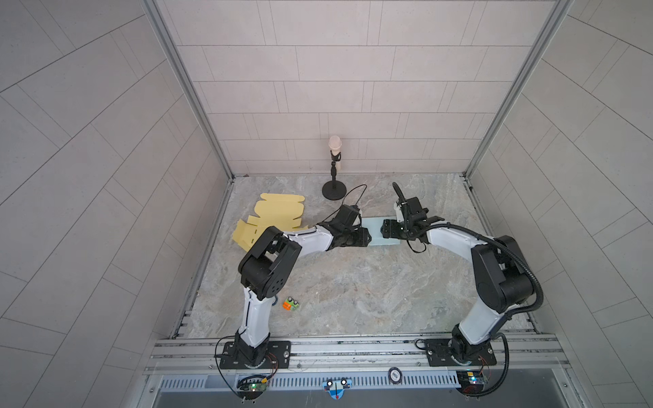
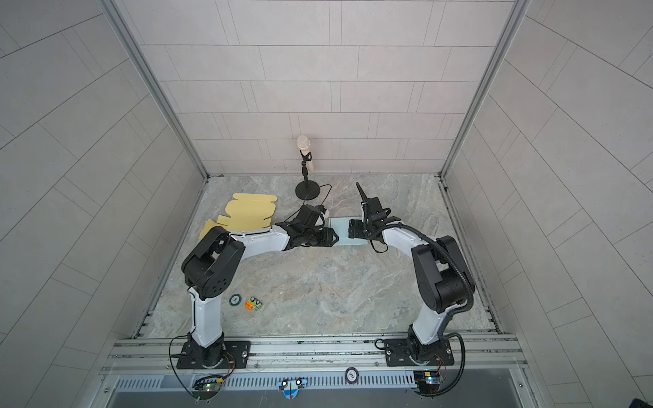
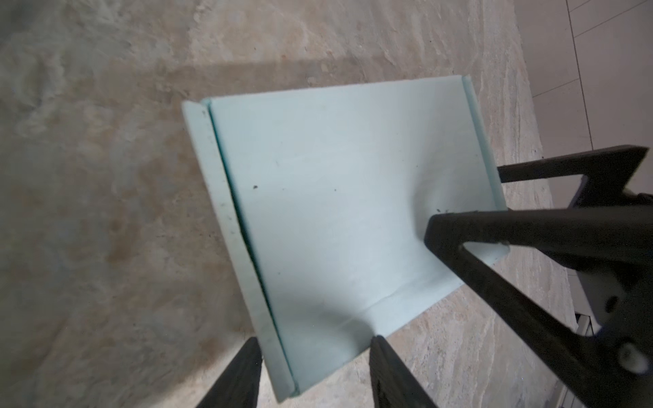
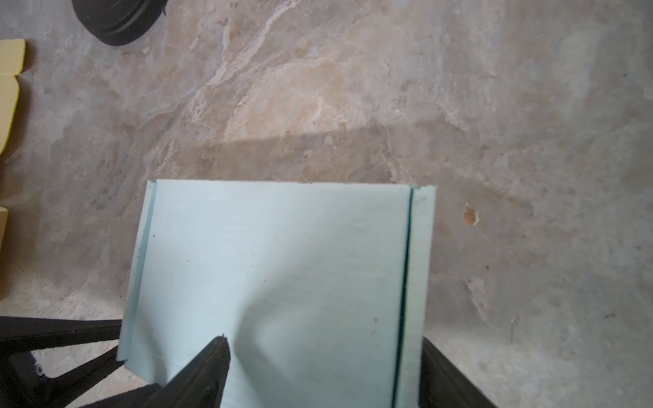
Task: Fold the paper box
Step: 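Carry the blue box with both grippers farther from the robot near the stand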
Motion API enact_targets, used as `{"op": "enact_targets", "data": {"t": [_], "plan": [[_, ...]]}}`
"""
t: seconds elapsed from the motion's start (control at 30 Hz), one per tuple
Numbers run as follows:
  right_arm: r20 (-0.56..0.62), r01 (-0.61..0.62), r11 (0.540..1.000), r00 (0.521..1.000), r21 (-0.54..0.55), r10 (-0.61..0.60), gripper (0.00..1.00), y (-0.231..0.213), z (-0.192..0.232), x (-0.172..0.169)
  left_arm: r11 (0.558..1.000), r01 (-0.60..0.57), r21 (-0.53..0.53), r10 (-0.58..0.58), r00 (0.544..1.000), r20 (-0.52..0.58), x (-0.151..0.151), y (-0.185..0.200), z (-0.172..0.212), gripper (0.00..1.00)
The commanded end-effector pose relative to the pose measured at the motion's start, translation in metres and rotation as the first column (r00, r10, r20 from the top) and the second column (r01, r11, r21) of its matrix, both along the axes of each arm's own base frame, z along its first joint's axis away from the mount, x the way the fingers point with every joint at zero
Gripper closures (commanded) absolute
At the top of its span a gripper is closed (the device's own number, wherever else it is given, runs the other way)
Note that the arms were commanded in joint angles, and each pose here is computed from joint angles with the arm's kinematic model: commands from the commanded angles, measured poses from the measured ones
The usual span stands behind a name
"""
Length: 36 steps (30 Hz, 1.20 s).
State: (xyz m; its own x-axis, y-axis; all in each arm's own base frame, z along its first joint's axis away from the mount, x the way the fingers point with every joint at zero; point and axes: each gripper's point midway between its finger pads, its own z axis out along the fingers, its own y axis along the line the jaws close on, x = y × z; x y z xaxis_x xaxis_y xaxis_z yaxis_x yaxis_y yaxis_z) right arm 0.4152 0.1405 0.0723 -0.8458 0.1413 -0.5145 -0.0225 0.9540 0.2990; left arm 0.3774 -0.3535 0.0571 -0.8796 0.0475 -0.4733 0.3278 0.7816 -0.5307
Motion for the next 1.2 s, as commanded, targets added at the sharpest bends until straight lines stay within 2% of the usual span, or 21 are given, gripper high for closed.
{"op": "enact_targets", "data": {"t": [0.0, 0.33, 0.57, 0.77, 0.93, 1.17], "plan": [[0.008, -0.096, 0.992, 0.995, 0.086, 0.096, 0.18, 0.03, 0.007, 0.012, 0.995, 0.044, -0.093, -0.037, 0.997, 0.074, 0.02, -0.029, 0.031, 0.48], [-0.005, -0.106, 0.991, 0.994, 0.087, 0.107, 0.19, 0.037, -0.001, 0.071, 0.994, 0.004, -0.11, 0.008, 0.995, 0.103, 0.073, -0.036, 0.042, 0.48], [-0.014, -0.098, 0.991, 0.995, 0.085, 0.1, 0.19, 0.034, -0.004, 0.099, 0.994, -0.021, -0.104, 0.032, 0.994, 0.107, 0.105, -0.036, 0.041, 0.48], [-0.034, -0.091, 0.992, 0.995, 0.086, 0.094, 0.2, 0.032, -0.014, 0.107, 0.992, -0.044, -0.117, 0.056, 0.993, 0.105, 0.124, -0.034, 0.035, 0.48], [-0.053, -0.081, 0.994, 0.995, 0.078, 0.085, 0.2, 0.027, -0.024, 0.107, 0.992, -0.053, -0.116, 0.064, 0.994, 0.089, 0.127, -0.033, 0.026, 0.47], [-0.044, -0.043, 0.998, 0.998, 0.052, 0.045, 0.16, 0.009, -0.021, 0.108, 0.987, -0.075, -0.143, 0.087, 0.993, 0.079, 0.126, -0.025, 0.024, 0.38]]}}
